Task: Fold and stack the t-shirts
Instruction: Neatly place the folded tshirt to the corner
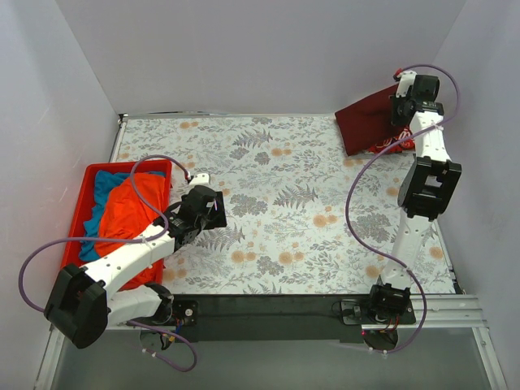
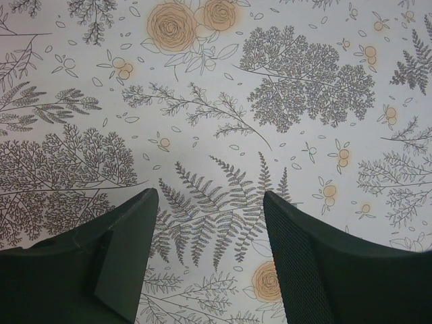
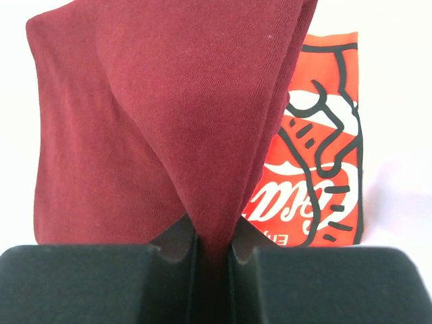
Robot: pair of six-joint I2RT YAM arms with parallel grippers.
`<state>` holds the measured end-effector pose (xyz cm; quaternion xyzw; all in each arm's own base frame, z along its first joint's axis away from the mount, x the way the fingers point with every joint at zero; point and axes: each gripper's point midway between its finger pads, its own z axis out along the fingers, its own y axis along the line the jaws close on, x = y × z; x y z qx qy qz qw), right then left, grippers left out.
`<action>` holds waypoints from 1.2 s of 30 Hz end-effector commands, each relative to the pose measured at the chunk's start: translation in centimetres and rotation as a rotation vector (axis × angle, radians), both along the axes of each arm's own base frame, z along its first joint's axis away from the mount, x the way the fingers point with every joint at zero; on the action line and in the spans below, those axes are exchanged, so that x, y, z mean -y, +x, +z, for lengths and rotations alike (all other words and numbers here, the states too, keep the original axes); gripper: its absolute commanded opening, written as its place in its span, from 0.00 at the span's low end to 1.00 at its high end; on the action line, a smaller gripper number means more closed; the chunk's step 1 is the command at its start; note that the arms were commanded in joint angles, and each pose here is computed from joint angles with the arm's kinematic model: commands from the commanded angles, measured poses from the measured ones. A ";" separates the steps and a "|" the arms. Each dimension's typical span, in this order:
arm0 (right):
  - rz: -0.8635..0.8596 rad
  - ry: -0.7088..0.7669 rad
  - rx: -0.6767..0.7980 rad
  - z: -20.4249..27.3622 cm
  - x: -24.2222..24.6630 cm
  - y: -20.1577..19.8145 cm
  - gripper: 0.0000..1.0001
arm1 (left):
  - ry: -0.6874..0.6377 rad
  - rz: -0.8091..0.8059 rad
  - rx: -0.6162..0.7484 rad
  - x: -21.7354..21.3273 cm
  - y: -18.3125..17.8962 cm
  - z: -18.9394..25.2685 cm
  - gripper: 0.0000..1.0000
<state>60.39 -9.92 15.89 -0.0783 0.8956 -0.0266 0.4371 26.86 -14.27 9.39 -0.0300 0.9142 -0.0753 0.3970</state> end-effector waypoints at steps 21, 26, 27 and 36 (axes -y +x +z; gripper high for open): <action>0.003 0.007 0.172 3.2 7.0 0.3 0.01 | 0.002 -0.021 0.003 0.3 0.2 0.0 0.62; -0.055 -0.011 0.151 1.7 8.2 0.5 0.09 | 0.005 -0.026 0.000 0.4 0.3 -0.1 0.62; -0.088 -0.029 0.156 1.8 8.8 0.5 0.15 | 0.006 -0.026 -0.003 0.4 0.2 -0.2 0.62; -0.264 -0.061 0.216 4.7 10.6 -1.1 0.94 | -0.008 -0.033 0.011 0.6 0.3 0.5 0.61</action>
